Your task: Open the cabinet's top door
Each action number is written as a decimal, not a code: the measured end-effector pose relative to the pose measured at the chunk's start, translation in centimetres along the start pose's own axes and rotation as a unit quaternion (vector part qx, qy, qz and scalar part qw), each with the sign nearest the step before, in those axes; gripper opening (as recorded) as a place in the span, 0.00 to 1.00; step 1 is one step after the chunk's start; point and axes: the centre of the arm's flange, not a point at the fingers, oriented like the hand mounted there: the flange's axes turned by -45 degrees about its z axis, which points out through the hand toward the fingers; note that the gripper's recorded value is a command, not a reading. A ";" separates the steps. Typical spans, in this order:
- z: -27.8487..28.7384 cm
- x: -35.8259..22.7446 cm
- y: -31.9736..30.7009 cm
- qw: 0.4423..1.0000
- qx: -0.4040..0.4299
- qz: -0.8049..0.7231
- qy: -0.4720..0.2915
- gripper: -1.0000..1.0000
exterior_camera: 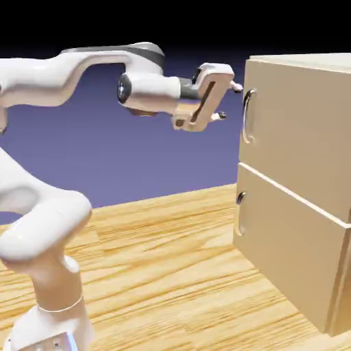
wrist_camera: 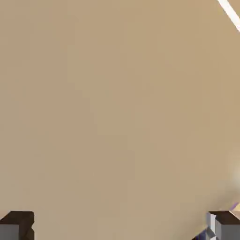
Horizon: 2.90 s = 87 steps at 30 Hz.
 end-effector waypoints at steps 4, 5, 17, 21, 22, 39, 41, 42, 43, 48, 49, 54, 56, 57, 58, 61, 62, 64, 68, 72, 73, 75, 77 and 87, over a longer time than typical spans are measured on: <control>1.0 -0.7 1.9 0.996 0.013 0.091 -0.015 0.50; 1.3 -0.8 2.4 0.993 0.016 0.113 -0.019 0.50; 5.8 -1.5 9.7 0.923 0.032 0.378 -0.059 0.50; 7.6 -1.5 10.8 0.908 0.033 0.413 -0.064 0.50; 8.6 -1.6 10.7 0.908 0.034 0.413 -0.064 0.50; 4.0 1.7 8.7 0.906 -0.057 0.406 -0.104 0.00; 2.6 2.5 8.3 0.905 -0.075 0.404 -0.112 0.00; 1.9 3.0 8.0 0.904 -0.084 0.403 -0.117 0.00; 1.1 3.4 7.8 0.903 -0.094 0.402 -0.121 0.00; -2.4 5.9 6.2 0.897 -0.144 0.393 -0.143 0.00; -3.1 6.5 5.9 0.895 -0.154 0.392 -0.147 0.00; -6.1 9.2 4.1 0.886 -0.201 0.382 -0.167 0.00; -7.1 10.2 3.4 0.882 -0.217 0.380 -0.175 0.00; -7.6 10.8 3.0 0.880 -0.226 0.379 -0.179 0.00; -8.0 11.3 2.7 0.877 -0.234 0.377 -0.182 0.00; -9.3 12.8 1.6 0.871 -0.257 0.372 -0.192 0.00; -9.7 13.3 1.2 0.868 -0.265 0.370 -0.196 0.00; -10.4 14.3 0.5 0.864 -0.280 0.367 -0.202 0.00; -11.8 16.4 -1.1 0.854 -0.310 0.360 -0.215 0.00; -13.0 18.6 -2.8 0.842 -0.340 0.352 -0.227 0.00; -13.3 19.2 -3.2 0.839 -0.348 0.350 -0.231 0.00; -13.8 20.4 -4.2 0.832 -0.365 0.345 -0.238 0.00; -14.3 21.7 -5.2 0.824 -0.382 0.340 -0.245 0.00; -15.9 29.4 -11.6 0.772 -0.477 0.308 -0.283 0.00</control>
